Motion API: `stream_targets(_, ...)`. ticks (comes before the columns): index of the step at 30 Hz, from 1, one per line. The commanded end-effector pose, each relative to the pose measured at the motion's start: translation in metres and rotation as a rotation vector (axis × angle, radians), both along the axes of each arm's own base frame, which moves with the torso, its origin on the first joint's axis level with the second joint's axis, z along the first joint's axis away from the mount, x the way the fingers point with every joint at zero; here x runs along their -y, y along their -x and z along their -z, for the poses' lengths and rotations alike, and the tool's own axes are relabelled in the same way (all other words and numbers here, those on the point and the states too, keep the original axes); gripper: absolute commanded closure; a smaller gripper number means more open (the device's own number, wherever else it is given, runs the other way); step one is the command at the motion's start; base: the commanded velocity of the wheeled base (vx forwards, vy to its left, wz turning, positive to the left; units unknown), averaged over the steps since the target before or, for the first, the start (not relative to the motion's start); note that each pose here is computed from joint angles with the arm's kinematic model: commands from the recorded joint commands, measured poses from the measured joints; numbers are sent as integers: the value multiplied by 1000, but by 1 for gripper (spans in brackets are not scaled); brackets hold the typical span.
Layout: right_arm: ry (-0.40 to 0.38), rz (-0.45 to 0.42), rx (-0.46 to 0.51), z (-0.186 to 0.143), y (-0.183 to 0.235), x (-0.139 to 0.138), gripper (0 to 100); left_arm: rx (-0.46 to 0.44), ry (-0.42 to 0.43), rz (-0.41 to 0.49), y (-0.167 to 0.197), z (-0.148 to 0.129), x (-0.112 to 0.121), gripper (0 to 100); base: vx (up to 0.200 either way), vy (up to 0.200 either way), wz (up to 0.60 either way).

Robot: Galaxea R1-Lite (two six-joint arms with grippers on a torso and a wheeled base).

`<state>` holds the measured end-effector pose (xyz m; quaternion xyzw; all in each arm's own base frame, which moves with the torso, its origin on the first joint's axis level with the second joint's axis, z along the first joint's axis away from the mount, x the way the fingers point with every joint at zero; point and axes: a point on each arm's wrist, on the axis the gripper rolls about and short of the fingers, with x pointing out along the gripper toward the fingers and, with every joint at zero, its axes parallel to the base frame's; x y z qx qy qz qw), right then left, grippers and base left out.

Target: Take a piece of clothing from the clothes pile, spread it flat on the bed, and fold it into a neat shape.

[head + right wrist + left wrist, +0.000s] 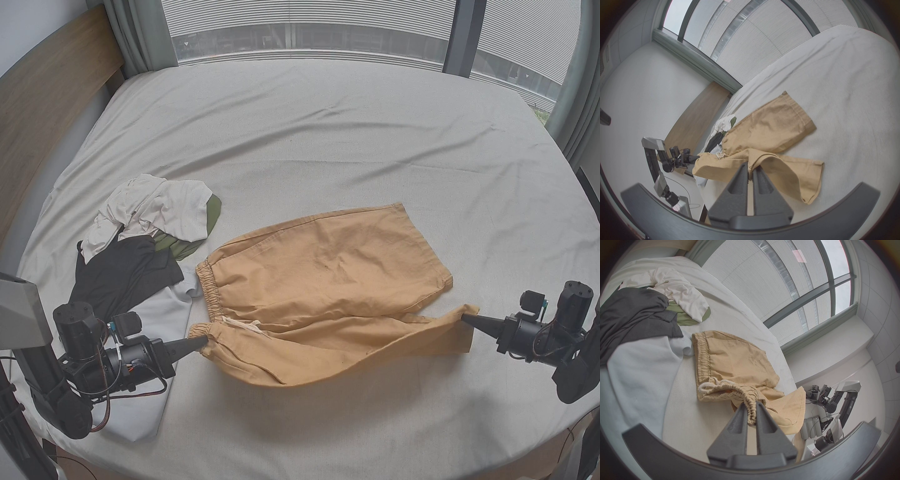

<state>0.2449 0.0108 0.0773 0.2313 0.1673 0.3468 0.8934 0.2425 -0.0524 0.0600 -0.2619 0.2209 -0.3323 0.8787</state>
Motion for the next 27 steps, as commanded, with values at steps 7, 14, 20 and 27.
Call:
stream_targets(7, -50, 1, 111, -28, -24, -1, 100, 48, 1, -12, -4, -8, 7, 100, 0, 0, 0)
stream_targets(14, -72, 1, 148, -39, -38, -1, 100, 66, 27, -55, -12, -14, 8, 100, 0, 0, 0)
stream_targets(20, -74, 1, 144, -50, -53, 0, 100, 70, 68, -100, -20, -20, 9, 100, 0, 0, 0)
stream_targets(27, -73, 1, 159, -65, -70, 0, 100, 97, 64, -186, -29, -23, 10, 100, 0, 0, 0)
